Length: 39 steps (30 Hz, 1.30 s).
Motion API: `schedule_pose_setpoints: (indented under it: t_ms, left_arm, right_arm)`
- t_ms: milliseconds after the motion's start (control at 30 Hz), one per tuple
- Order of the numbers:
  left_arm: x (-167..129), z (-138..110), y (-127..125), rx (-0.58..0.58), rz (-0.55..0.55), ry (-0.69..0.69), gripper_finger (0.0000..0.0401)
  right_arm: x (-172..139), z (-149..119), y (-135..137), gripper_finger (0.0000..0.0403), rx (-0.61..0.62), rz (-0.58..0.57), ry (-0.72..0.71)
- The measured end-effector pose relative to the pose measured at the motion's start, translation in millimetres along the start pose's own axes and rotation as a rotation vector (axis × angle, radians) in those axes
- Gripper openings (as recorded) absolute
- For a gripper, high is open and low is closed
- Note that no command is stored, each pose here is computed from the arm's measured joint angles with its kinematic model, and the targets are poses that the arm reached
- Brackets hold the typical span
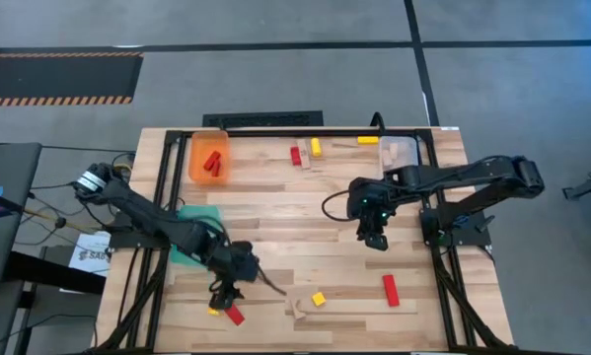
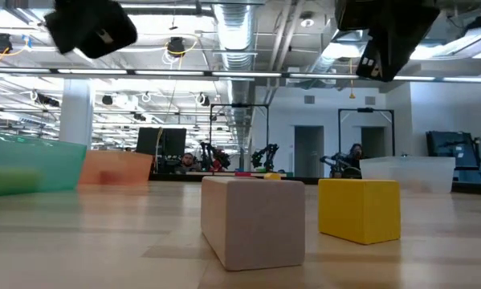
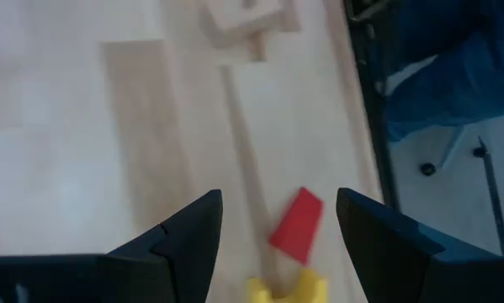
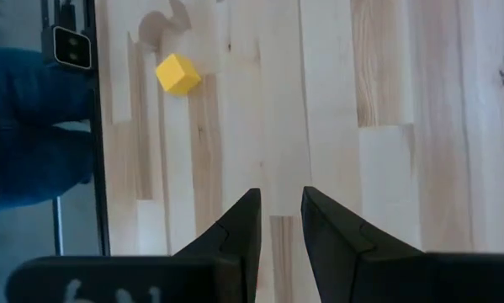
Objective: Sort & place blocks by color
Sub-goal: Put the yellow wooden block into the green bin
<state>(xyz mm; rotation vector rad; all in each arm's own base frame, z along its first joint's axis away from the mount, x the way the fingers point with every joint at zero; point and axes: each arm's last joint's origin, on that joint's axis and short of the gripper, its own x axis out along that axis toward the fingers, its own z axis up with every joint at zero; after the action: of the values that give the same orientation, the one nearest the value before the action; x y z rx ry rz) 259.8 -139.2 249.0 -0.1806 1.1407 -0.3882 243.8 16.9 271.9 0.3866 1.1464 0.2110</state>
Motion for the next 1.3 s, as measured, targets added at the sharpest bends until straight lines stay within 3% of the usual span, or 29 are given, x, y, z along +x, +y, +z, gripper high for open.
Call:
schedule_pose_setpoints:
  t_ms: [300, 467, 600, 967, 1167, 1300]
  left_arm:
    - [22.7, -21.9, -33.9, -0.091, 0.070, 0.087, 0.0222]
    - [25.3, -35.6, -48.2, -0.075, 0.125, 0.112, 0.0222]
    - [24.6, -44.5, -49.2, -0.111, 0.225, 0.124, 0.0222]
    - [42.3, -70.6, -34.3, -0.145, 0.307, 0.172, 0.0222]
    - [59.8, -84.3, -31.0, -0.165, 0.231, 0.139, 0.0222]
    - [63.6, -91.7, -24.1, -0.195, 0.282, 0.132, 0.0222]
  right_arm:
    - [-0.6, 2.4, -1.0, 0.0107, -0.037, -0.015, -0.027]
    - [-0.9, 7.4, 0.3, 0.0107, -0.068, -0.005, -0.077]
    - [-1.3, 10.3, 1.1, 0.0107, -0.083, 0.000, -0.105]
    - [-1.5, 12.6, 1.0, 0.0107, -0.088, -0.017, -0.131]
    - [-1.5, 12.7, 0.9, 0.0107, -0.088, -0.020, -0.132]
    - [-1.5, 12.8, 0.6, 0.0107, -0.087, -0.031, -0.135]
